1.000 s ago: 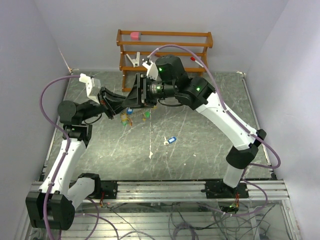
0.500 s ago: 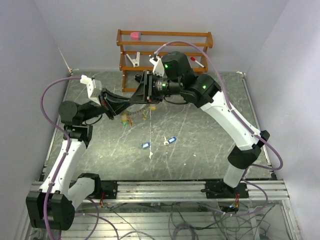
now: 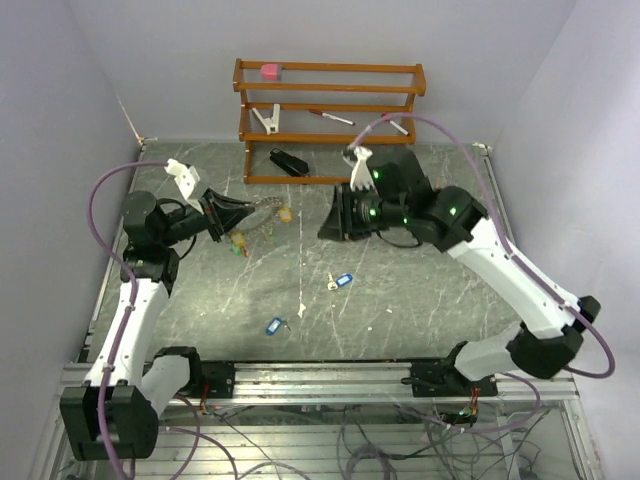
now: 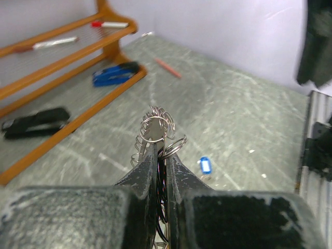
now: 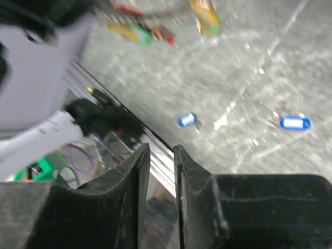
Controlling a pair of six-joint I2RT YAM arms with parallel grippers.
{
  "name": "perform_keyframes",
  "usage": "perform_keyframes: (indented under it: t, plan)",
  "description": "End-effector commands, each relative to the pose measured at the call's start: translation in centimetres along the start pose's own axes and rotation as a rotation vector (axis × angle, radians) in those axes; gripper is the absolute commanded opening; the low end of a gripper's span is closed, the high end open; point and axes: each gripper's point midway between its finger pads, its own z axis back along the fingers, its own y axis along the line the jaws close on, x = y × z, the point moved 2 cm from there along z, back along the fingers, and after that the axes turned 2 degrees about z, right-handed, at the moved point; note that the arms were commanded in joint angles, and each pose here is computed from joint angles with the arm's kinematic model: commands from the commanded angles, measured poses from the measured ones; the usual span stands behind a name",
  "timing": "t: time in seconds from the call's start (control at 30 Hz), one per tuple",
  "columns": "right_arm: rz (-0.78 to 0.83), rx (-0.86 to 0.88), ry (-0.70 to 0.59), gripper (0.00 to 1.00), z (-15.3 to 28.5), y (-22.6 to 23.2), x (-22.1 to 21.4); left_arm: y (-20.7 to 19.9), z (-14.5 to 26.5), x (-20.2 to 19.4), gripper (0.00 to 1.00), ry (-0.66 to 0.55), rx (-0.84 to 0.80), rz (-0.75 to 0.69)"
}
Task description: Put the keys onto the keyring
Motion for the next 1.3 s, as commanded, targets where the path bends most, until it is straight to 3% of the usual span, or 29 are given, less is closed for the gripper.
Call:
perform_keyframes:
  t: [0.0,0.17,0.33,0.53,0.67,0.83,1.27]
  plan:
    - [0.058,-0.059,0.095,0.25,-2.9,-4.1,-5.7,3.9,2.1,-2.0,0.07,0.038,0.139,-0.047]
    - [0.110,-0.042,0.182,0.25,-8.3,-5.1,-12.6,6.0,3.2,-2.1,0.07,0.066,0.206,-0.093]
    - [0.238,-0.045,0.172,0.30,-12.6,-4.4,-15.2,6.7,4.5,-1.1,0.07,0.075,0.233,-0.106]
    - [0.375,-0.053,0.183,0.20,-16.2,-4.2,-17.0,7.4,7.1,-0.9,0.07,0.058,0.266,-0.050]
    - [0.439,-0.049,0.227,0.27,-18.4,-4.2,-18.5,7.0,8.2,-0.8,0.07,0.068,0.278,-0.071]
    - [0.517,-0.083,0.322,0.32,-20.2,-5.0,-20.9,6.5,8.6,-0.8,0.07,0.092,0.274,-0.080]
    - [0.597,-0.102,0.417,0.39,-21.5,-5.4,-23.9,6.6,8.7,-0.5,0.07,0.081,0.283,-0.070]
